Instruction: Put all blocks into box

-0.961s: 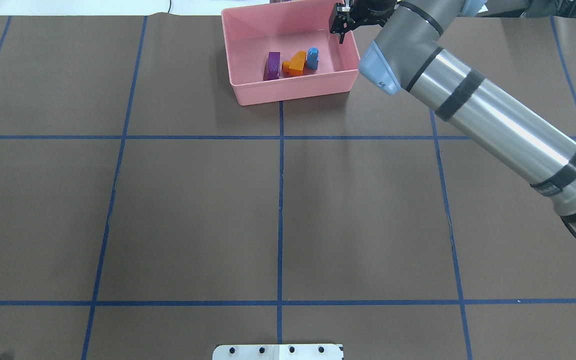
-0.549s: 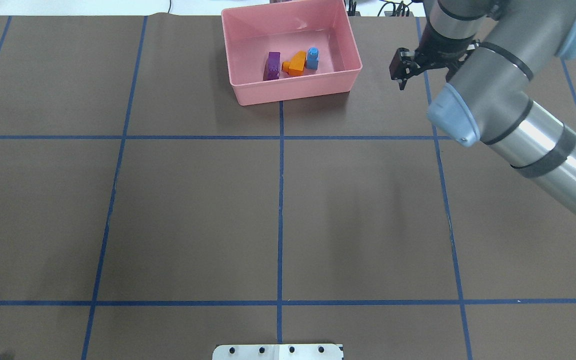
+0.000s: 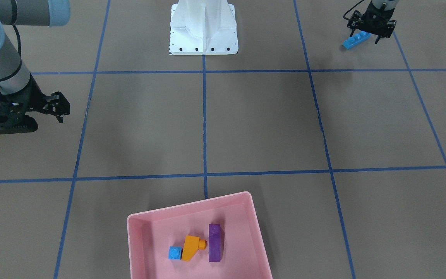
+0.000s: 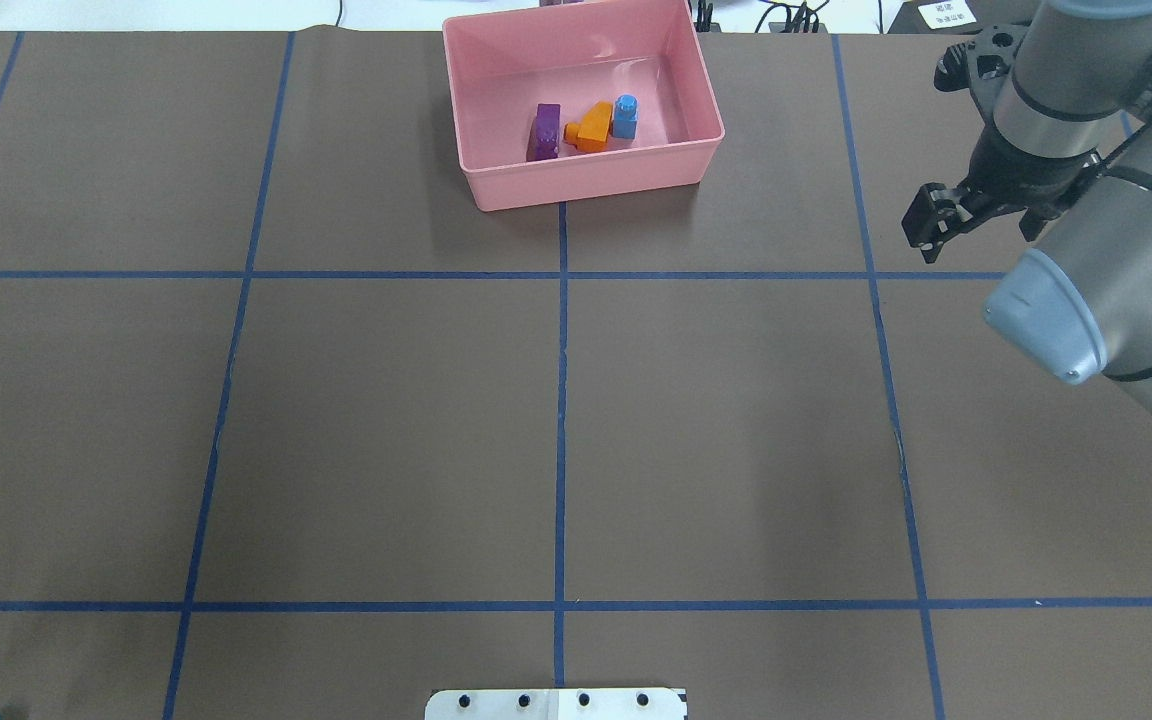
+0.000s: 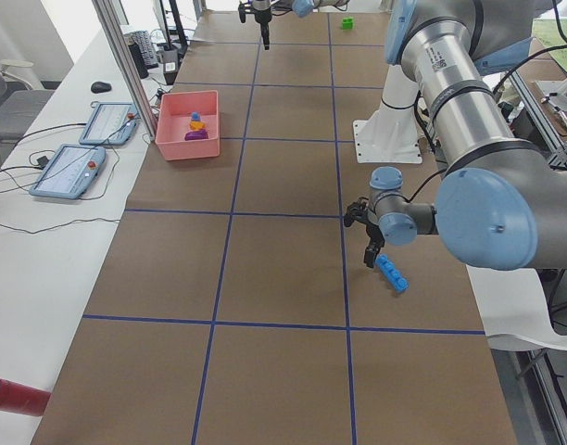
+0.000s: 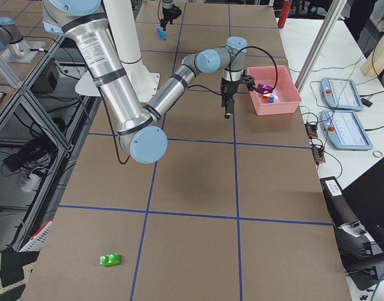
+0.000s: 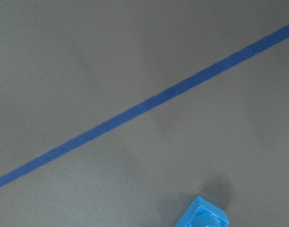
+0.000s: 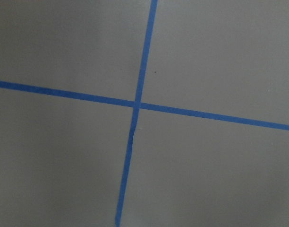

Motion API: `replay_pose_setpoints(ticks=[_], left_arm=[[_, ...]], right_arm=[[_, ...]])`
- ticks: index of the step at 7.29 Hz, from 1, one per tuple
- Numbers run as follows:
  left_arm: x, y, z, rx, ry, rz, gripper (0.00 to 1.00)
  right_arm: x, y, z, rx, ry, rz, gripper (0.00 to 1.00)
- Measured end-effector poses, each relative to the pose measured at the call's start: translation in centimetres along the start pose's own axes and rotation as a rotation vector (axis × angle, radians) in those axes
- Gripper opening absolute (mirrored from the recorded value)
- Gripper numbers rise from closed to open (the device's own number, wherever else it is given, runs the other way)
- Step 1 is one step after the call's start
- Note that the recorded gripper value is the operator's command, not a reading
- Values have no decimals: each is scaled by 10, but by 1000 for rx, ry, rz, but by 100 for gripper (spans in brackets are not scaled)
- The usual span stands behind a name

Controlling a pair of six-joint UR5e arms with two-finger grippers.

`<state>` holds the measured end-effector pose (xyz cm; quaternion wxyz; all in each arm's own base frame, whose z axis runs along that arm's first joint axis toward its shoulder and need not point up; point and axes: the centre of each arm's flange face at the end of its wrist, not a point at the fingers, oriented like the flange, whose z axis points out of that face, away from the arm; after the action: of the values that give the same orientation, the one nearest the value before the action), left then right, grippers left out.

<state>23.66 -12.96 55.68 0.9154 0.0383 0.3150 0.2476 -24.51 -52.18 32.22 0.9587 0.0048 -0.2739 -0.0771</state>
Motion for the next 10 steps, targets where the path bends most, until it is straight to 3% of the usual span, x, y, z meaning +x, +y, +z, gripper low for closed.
replay_pose_setpoints(ticks=[4,5,6,7,8,9,10], left_arm=[[13,22,28,-17,-12,14,100],[7,26,35,-14,-6,17,91],[4,28,39,-12,2,18,91],[5,31,41,-14,9,16,62],[11,36,44,-16,16,12,15],[15,38,46,-12,19,14,0],[17,40,46,-7,22,14,0]], right_arm=[[64,18,26,-45,40,-80,100],[74,21,30,-53,45,-89,100],[81,24,30,-55,47,-93,100],[87,25,30,-55,49,-97,100],[97,25,30,-57,52,-105,100],[105,25,30,-57,54,-113,100],[111,25,28,-56,55,-117,100]])
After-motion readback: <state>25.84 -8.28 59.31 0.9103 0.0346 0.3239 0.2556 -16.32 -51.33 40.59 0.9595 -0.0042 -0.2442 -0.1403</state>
